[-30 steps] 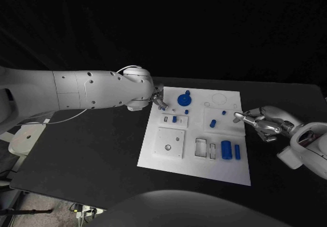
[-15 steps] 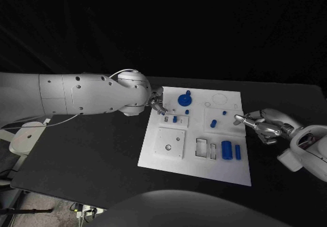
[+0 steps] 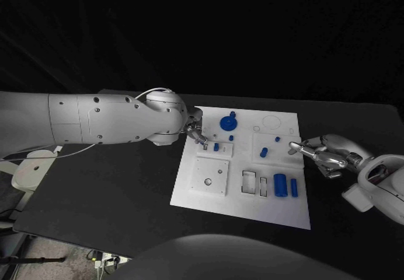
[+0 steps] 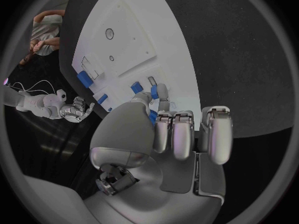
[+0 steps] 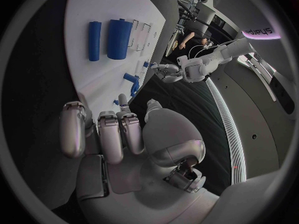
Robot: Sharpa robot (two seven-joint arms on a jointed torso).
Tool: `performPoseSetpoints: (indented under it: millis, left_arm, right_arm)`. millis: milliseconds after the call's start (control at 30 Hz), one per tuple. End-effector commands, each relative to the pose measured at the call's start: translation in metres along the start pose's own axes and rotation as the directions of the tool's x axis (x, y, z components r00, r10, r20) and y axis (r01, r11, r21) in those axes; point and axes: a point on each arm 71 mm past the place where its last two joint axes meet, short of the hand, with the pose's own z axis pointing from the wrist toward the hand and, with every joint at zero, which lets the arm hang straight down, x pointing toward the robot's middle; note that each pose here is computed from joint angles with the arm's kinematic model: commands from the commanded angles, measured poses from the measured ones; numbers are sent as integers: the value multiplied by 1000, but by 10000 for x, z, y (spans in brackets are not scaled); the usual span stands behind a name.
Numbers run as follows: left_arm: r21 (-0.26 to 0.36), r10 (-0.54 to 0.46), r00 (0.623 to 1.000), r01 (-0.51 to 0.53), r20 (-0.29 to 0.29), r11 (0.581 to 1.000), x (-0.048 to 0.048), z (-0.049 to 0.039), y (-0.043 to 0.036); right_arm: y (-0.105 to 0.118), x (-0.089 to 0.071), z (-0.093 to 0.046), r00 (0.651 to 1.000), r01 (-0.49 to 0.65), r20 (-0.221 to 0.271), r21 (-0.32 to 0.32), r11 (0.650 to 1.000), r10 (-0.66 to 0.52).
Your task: Assemble the parts on the task board
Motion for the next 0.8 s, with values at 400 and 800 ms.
performPoseSetpoints:
  millis: [400,800]
  left_arm:
    - [6,2,1000,-2,-23,1000,108,36,-43]
    - [11,1,1000,0,-24,1000,117,53,-77]
  right_arm:
    - [-3,17,-3,1000,2,-14,-3,1000,-2]
    - [-1,21,-1,1000,2,-15,-5,1000,-2]
